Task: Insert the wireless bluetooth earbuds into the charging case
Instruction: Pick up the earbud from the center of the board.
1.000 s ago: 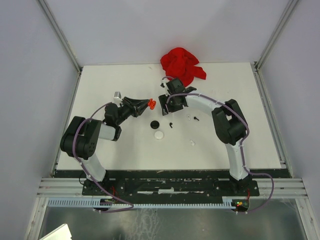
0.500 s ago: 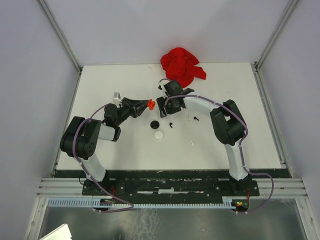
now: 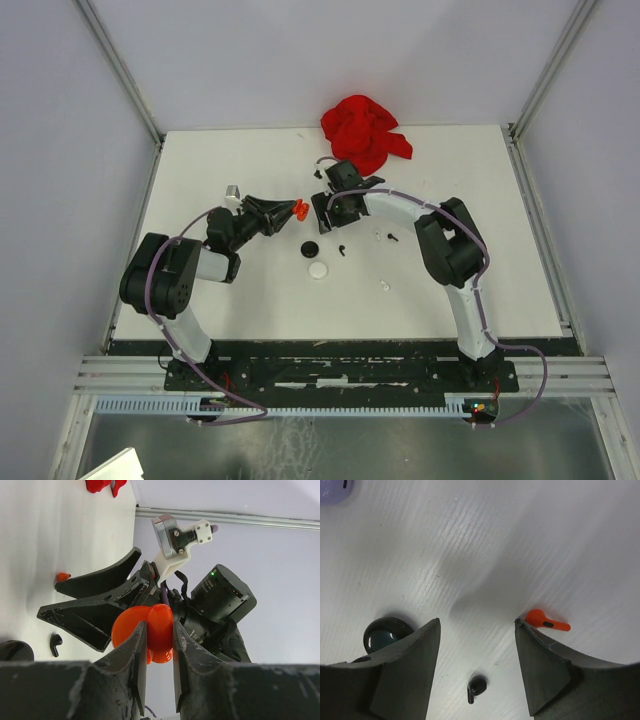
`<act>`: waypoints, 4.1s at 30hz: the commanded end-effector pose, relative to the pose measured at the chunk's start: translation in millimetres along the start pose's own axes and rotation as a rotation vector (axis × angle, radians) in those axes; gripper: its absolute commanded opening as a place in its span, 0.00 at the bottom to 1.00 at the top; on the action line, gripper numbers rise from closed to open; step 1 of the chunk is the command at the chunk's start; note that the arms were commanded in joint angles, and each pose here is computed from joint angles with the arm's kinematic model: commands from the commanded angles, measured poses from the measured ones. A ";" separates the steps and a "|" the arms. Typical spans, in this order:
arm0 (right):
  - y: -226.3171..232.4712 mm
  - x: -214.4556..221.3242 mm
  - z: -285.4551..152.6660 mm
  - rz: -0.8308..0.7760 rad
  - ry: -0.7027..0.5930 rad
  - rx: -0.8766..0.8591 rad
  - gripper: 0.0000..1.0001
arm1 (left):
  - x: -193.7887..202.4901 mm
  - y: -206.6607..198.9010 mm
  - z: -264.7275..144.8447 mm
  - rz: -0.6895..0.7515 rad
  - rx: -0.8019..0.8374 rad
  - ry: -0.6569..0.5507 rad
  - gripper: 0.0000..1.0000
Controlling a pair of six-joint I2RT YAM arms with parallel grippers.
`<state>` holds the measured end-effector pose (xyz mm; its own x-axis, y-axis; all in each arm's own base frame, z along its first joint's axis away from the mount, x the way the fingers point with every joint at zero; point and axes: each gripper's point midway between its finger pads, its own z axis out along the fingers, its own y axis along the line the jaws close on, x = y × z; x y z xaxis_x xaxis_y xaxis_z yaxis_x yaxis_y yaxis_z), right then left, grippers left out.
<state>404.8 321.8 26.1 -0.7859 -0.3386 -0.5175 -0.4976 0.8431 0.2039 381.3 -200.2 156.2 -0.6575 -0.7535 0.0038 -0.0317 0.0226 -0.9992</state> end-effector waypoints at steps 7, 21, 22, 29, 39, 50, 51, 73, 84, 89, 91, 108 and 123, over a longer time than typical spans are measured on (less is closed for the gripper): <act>-20.4 -26.0 5.5 0.007 -0.067 0.058 0.70 | -1.9 -21.5 -3.5 0.022 0.068 0.000 0.03; -36.0 -46.6 5.4 0.026 -0.113 0.071 0.70 | -2.9 -21.3 -3.7 0.021 0.068 -0.002 0.03; -34.5 -48.5 4.2 0.023 -0.119 0.065 0.70 | -2.9 -21.5 -3.7 0.022 0.068 -0.002 0.03; -21.5 -78.6 -30.0 -0.008 -0.255 0.021 0.69 | -2.4 -20.6 -4.8 0.021 0.065 -0.005 0.03; -49.4 -68.0 -60.0 0.078 -0.170 0.222 0.67 | -2.7 -21.3 -4.2 0.024 0.067 -0.002 0.03; -61.5 -48.8 -40.7 0.150 -0.075 0.284 0.61 | -1.9 -19.8 -4.2 0.024 0.067 0.003 0.03; -62.4 -48.3 -37.8 0.157 -0.071 0.285 0.61 | -1.3 -19.1 -4.4 0.022 0.065 0.004 0.03; -76.8 -32.9 -0.5 0.215 -0.006 0.296 0.55 | -1.3 -17.2 -5.5 0.015 0.065 0.004 0.03; -75.2 -26.5 3.8 0.209 0.017 0.284 0.44 | -1.5 -17.6 -4.9 0.015 0.068 0.003 0.03; -76.8 -24.1 4.8 0.209 0.024 0.291 0.40 | -1.4 -18.0 -5.2 0.016 0.069 0.002 0.03; -78.1 -22.0 5.6 0.210 0.031 0.297 0.37 | -1.2 -17.6 -5.6 0.015 0.067 0.002 0.03; -77.3 -47.7 -11.3 0.145 -0.087 0.288 0.09 | -1.1 -16.0 -5.1 0.016 0.062 0.003 0.03; -44.0 -104.3 -73.7 0.005 -0.441 0.127 0.01 | -2.8 -13.4 -3.8 0.016 0.050 -0.001 0.03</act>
<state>468.0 271.1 75.5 -0.6852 -0.1904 -0.7030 -0.3420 0.9363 0.0798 379.7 -198.0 156.3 -0.6575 -0.7535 0.0001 -0.0242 0.0210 -0.9995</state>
